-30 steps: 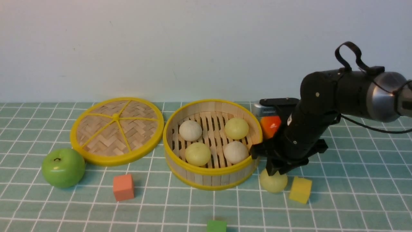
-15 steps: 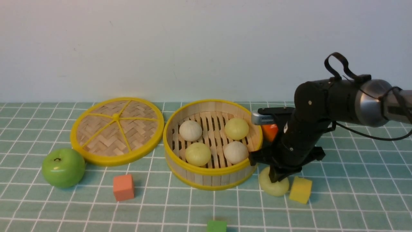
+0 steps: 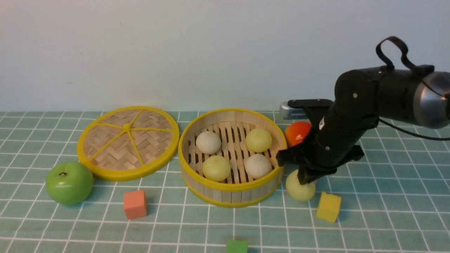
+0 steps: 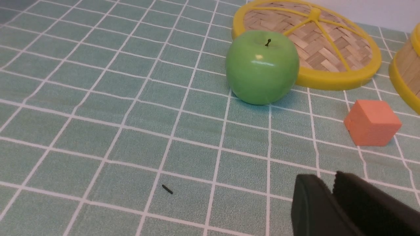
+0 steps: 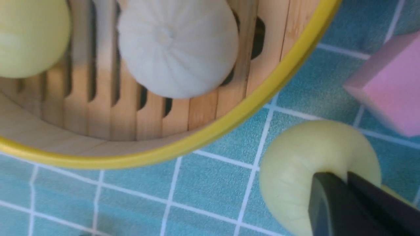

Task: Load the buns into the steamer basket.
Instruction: Use the right arm to put the steamed stuffed bun into the steamer

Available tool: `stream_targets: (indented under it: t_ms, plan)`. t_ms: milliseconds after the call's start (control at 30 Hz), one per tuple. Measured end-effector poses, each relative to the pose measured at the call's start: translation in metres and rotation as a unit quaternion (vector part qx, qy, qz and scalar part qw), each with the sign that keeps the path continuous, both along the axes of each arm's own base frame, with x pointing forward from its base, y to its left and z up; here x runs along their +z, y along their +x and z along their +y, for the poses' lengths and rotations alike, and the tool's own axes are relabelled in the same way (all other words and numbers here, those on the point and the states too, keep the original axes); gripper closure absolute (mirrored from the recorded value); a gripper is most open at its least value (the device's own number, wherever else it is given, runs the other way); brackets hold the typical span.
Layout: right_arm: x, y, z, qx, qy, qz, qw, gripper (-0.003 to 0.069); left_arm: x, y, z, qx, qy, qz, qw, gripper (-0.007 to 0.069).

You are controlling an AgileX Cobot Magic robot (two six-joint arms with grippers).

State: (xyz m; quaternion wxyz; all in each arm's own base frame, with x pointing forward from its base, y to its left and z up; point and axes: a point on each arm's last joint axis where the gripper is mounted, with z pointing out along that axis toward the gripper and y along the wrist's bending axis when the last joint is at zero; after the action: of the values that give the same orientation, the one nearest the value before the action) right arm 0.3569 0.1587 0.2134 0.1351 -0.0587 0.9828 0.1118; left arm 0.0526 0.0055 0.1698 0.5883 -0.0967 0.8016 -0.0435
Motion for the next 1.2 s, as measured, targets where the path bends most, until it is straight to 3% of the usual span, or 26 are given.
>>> stream_targets:
  t_ms: [467,667,867,1200]
  plan:
    - [0.058,0.012,0.005,0.012,0.031,-0.082,0.996,0.0653,0.000,0.000,0.000,0.000,0.000,0.000,1.000,0.0495]
    - [0.081,0.034,0.018,0.017,0.081,-0.156,0.984,0.0653,0.000,0.000,0.000,0.000,0.001,0.000,1.000,0.0487]
    - [0.066,0.063,0.039,0.023,0.137,-0.167,0.976,0.0653,0.000,0.000,0.000,0.000,0.001,0.000,1.000,0.0480]
    - [0.011,0.104,0.058,0.025,0.146,-0.152,0.977,0.0653,0.000,0.000,0.000,0.000,0.001,0.000,1.000,0.0477]
